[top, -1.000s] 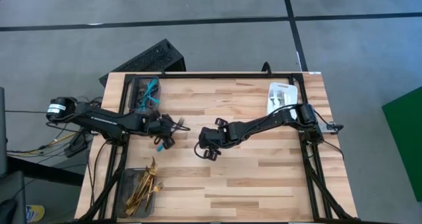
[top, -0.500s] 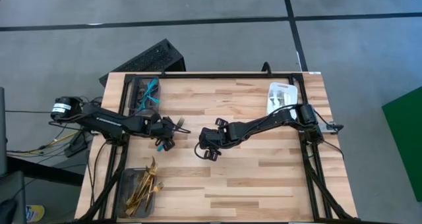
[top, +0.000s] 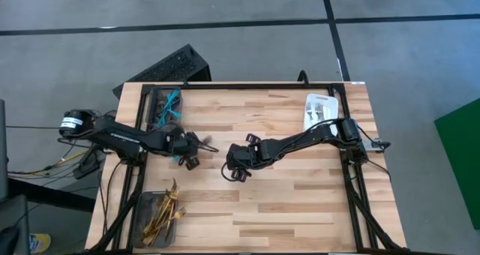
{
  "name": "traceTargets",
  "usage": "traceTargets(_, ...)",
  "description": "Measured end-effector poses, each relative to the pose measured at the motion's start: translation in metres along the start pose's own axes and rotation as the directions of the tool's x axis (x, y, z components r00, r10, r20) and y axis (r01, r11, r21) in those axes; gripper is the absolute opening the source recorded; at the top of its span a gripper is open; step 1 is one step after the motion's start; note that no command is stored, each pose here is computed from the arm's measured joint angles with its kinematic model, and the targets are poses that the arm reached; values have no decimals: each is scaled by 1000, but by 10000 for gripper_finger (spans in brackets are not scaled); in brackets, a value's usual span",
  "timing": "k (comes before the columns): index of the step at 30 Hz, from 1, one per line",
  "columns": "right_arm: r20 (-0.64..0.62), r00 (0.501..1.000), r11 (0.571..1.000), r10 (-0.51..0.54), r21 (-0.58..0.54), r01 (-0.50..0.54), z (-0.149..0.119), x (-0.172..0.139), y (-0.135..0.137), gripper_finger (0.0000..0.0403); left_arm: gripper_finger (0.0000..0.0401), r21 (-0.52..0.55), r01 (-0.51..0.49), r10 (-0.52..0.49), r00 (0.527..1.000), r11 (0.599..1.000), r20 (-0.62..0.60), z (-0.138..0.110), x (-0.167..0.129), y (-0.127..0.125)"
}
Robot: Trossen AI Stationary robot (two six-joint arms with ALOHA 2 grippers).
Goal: Sort silverware by color (type)
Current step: Put the blue fork into the top black bin
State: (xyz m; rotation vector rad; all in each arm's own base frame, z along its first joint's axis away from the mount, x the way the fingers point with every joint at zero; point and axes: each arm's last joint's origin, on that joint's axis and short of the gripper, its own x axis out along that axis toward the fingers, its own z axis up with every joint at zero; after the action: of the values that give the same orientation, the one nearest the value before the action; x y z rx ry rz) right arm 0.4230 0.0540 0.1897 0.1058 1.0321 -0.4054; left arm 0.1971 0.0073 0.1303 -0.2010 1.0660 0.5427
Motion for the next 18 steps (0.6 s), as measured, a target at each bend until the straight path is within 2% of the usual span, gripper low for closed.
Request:
traceTargets(5,14,999,999,-31,15,31,0,0,-1,73,4,-26,-132,134,980,991,144,36,-46,18)
traceTargets(8,17,999,999,-30,16,30,1,0,-1,73,3,-93,-269,283,931,959,231,53,-77,40)
traceTargets(10,23,999,999,-27,20,27,1,0,0,73,3,-187,-352,394,873,917,289,62,-96,56)
traceTargets(13,27,999,999,-25,20,25,2,0,0,73,3,-288,-451,527,798,844,294,63,-109,81)
traceTargets(16,33,999,999,-31,13,31,1,-1,2,73,8,-374,-493,596,764,786,247,63,-112,104)
traceTargets(18,50,997,998,-58,6,57,2,-1,1,73,12,-396,-514,618,761,761,200,63,-109,116)
